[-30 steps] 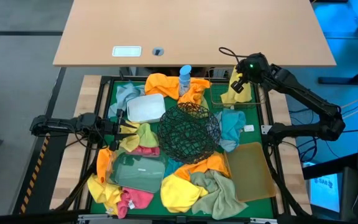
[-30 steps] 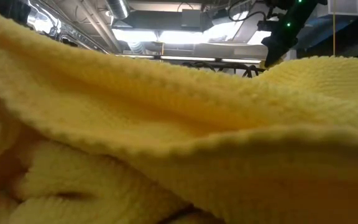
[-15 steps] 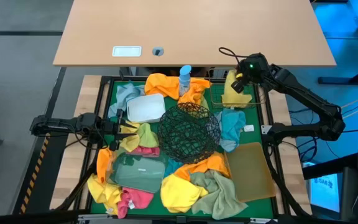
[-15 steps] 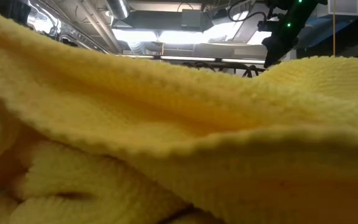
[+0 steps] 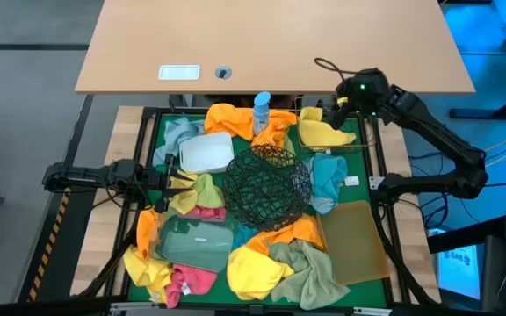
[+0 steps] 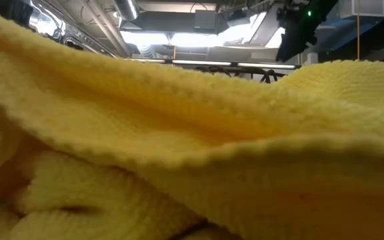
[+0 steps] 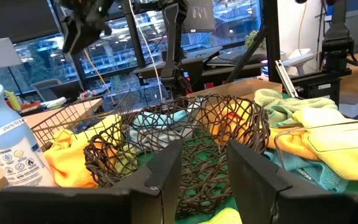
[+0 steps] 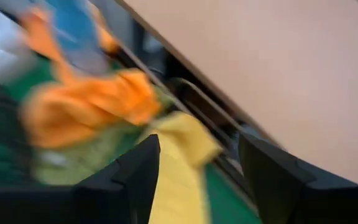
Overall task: Sort microfiber towel by color & place in baskets
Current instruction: Put the orange microfiber towel into the circle wire basket
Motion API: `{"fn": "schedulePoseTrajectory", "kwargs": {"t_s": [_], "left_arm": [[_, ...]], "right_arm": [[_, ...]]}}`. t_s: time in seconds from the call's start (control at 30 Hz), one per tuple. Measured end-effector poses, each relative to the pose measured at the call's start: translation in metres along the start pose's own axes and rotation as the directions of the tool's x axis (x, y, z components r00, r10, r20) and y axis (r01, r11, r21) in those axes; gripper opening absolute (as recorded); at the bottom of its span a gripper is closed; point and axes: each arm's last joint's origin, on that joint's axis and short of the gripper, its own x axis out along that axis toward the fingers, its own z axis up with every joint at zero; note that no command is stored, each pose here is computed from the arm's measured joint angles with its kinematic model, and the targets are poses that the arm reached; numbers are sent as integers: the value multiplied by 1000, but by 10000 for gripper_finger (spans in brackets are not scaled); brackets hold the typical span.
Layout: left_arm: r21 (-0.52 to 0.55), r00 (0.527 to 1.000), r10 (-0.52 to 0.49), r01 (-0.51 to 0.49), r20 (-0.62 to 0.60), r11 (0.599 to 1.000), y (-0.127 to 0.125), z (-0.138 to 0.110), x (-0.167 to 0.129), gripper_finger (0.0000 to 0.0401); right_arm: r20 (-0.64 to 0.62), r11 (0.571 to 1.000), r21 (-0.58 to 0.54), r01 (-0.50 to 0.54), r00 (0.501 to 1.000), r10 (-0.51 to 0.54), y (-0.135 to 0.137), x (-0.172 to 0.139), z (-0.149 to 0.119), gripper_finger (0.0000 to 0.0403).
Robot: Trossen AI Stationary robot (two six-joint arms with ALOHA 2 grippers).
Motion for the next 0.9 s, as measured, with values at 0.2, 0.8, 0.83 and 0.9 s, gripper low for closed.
{"fn": "schedulePoseTrajectory", "kwargs": {"t_s": [0.2, 0.8, 0.83, 0.9], "left_arm": [[0, 1000, 0, 0, 0, 1000, 0, 0, 0, 121], [0, 1000, 6, -6, -2, 1000, 0, 0, 0, 121], [0, 1000, 6, -6, -2, 1000, 0, 0, 0, 121], [0, 1000, 6, -6, -2, 1000, 0, 0, 0, 121]], "right_arm": [[106, 969, 11, -245, 964, 243, 6, -8, 12, 218], [43, 921, -160, -354, 930, 365, 90, 56, 22, 218], [26, 922, -161, -351, 933, 360, 93, 63, 21, 218], [-16, 921, -161, -356, 934, 358, 99, 79, 18, 218]]}}
